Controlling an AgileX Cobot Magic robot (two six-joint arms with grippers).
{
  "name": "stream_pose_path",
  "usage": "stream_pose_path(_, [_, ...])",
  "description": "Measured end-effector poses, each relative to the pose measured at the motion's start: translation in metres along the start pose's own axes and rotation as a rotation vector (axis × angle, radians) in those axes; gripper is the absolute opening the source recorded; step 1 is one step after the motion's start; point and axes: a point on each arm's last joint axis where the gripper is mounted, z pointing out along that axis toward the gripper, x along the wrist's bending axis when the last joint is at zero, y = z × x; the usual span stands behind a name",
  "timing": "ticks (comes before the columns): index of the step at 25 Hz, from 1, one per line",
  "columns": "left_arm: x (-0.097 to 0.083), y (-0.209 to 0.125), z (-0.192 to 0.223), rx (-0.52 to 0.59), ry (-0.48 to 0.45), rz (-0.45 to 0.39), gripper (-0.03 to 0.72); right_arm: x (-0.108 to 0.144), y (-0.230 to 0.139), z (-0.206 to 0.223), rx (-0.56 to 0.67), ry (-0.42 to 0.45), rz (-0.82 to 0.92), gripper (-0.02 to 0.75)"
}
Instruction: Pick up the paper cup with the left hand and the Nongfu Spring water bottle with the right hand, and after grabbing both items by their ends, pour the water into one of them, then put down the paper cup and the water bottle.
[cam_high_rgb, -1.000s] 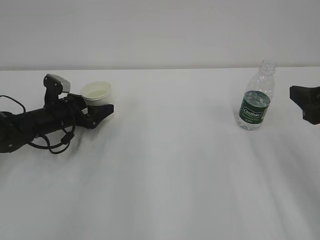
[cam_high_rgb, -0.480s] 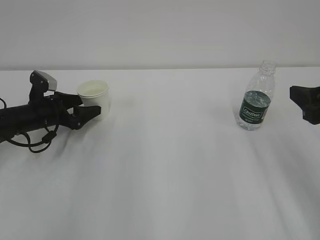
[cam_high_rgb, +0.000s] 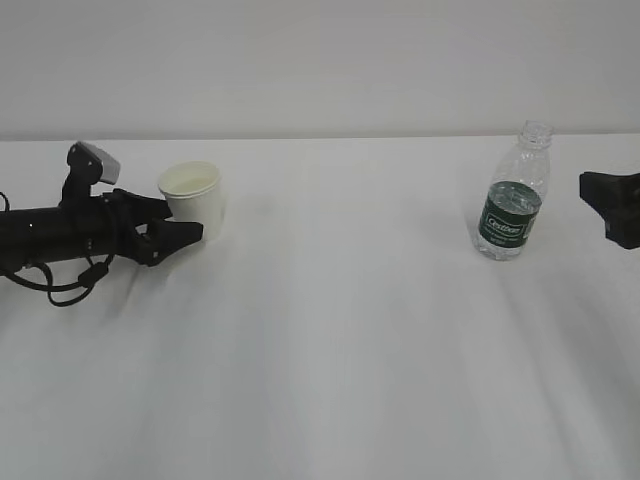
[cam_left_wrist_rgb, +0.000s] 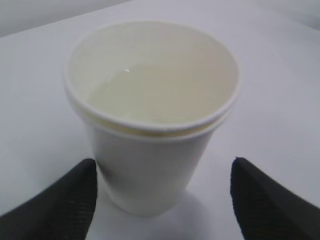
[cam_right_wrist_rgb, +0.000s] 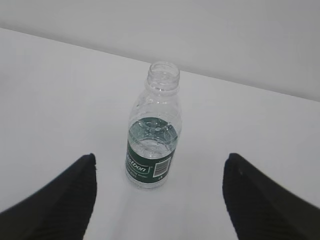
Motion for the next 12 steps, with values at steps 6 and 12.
stream_pose_path(6, [0.009, 0.008, -0.013, 0.028, 0.025, -0.004, 0.595, 0.000, 0.000, 0.000, 0.000, 0.000, -0.001, 0.588])
stream_pose_path(12, [0.014, 0.024, -0.030, 0.071, 0.047, 0.024, 0.593, 0.000, 0.000, 0.000, 0.000, 0.000, -0.001, 0.588])
